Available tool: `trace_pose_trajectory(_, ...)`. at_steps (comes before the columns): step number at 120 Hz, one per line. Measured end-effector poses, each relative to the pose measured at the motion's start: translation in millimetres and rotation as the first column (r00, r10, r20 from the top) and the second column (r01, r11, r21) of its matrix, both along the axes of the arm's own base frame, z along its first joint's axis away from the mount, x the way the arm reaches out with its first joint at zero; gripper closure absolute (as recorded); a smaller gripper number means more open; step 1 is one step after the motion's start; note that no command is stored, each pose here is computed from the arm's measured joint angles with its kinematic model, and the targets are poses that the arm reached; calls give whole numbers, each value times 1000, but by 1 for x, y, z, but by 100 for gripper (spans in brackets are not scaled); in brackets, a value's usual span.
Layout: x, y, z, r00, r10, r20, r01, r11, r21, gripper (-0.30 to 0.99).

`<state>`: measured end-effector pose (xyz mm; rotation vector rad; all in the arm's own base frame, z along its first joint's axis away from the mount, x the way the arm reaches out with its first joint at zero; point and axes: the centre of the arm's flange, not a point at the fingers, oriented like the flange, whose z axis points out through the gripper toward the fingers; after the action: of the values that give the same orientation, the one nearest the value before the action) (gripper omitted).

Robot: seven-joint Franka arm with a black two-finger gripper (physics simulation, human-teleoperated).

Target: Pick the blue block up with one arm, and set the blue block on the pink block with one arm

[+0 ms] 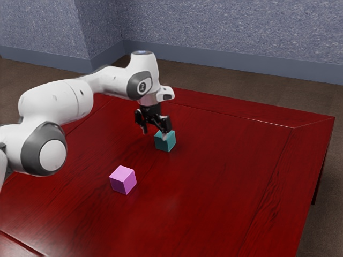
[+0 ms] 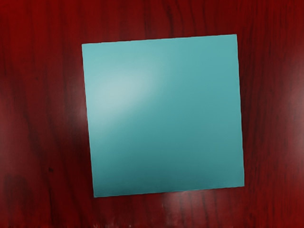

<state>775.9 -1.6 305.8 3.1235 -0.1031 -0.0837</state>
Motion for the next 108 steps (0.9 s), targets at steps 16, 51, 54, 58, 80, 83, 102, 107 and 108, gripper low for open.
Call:
trace_pose_trajectory(16, -1, 6, -3, 1000, 29, -12, -29, 1000, 7, 0)
trace_pose_trajectory(51, 22, 22, 1, 989, 74, 127, -74, 997, 2, 0)
trace_pose_trajectory(54, 25, 24, -1, 986, 76, 145, -77, 997, 0, 0)
trace_pose_trajectory(58, 29, 26, 0, 982, 79, 174, -80, 997, -2, 0)
trace_pose_trajectory(80, 40, -2, 21, 959, 45, 280, -43, 999, -13, 0)
trace_pose_trajectory(83, 39, -4, 16, 961, 45, 272, -41, 999, -19, 0)
trace_pose_trajectory(102, 26, -7, -10, 979, 85, 184, -70, 994, -83, 0)
trace_pose_trajectory(107, 24, -7, -12, 981, 93, 172, -78, 993, -92, 0)
trace_pose_trajectory(108, 24, -7, -12, 981, 94, 170, -79, 992, -94, 0)
